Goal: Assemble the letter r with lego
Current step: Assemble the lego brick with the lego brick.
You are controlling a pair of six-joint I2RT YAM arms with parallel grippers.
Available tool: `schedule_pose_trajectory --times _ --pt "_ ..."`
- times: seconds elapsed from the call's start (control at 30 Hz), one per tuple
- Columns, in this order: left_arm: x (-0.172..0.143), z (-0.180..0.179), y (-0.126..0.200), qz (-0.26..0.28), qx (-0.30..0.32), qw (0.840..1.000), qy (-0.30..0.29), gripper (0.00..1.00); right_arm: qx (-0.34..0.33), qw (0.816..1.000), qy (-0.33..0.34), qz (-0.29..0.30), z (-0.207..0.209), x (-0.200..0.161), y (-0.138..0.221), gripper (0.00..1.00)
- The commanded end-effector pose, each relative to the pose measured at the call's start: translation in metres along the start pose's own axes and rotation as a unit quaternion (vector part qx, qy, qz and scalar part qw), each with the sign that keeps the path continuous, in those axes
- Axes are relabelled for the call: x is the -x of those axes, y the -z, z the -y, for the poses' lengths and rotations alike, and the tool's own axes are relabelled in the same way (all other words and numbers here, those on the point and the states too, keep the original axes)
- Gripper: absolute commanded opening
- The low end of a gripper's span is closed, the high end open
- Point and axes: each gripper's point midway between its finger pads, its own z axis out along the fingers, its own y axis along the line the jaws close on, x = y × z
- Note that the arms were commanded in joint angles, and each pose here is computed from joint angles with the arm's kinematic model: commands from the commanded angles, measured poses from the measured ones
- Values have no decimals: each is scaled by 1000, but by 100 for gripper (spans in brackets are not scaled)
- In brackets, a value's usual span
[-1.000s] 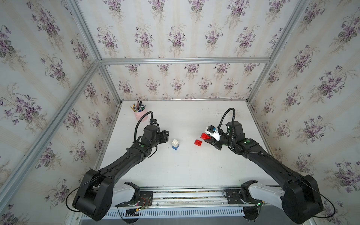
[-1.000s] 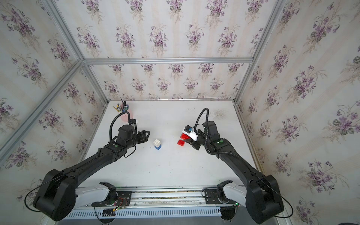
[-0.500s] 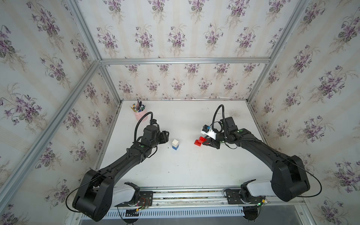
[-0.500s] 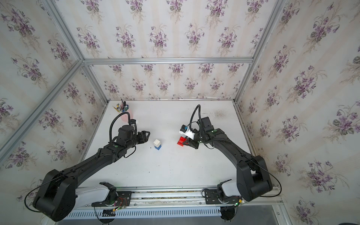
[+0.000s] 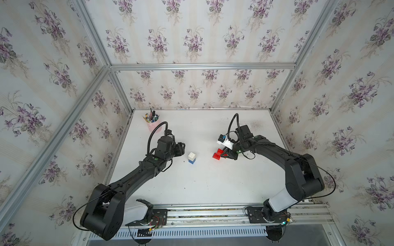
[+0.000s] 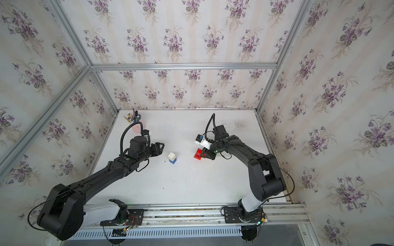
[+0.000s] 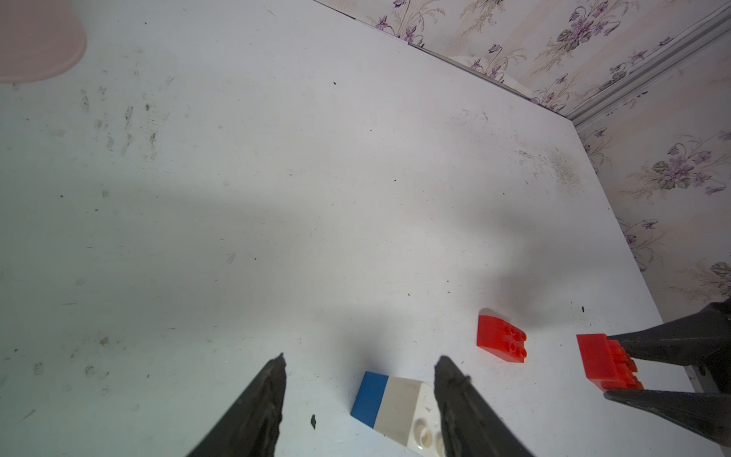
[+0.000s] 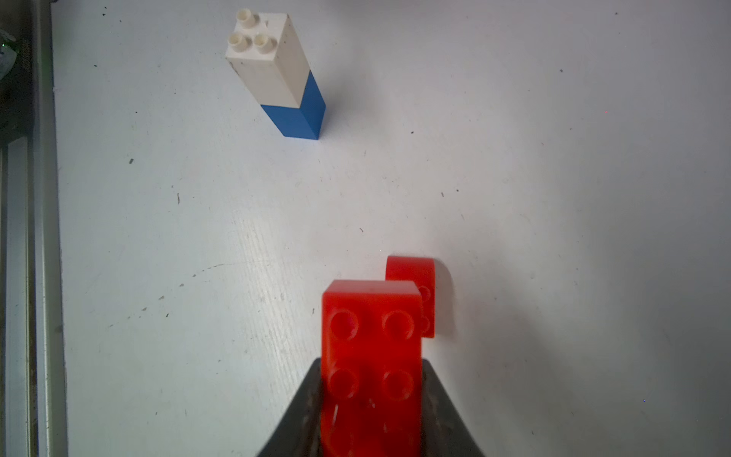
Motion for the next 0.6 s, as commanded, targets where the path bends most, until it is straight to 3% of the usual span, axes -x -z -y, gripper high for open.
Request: schedule_pose_trajectory --times 0.0,0.1,0.23,0.4,0.57 --pt "5 -2 1 12 6 1000 -8 62 -28 999 12 39 7 15 5 12" --pt "5 -2 0 11 5 1000 -7 62 -15 999 -8 46 5 17 2 8" --pt "5 1 -1 9 0 1000 -7 62 31 999 -38 -6 1 -1 -13 0" --pt "4 -1 0 10 3 1000 -9 62 23 996 -65 -62 14 -21 -27 0" --pt "1 -4 1 7 9 1000 -8 62 -15 996 -56 -73 28 -23 -25 0"
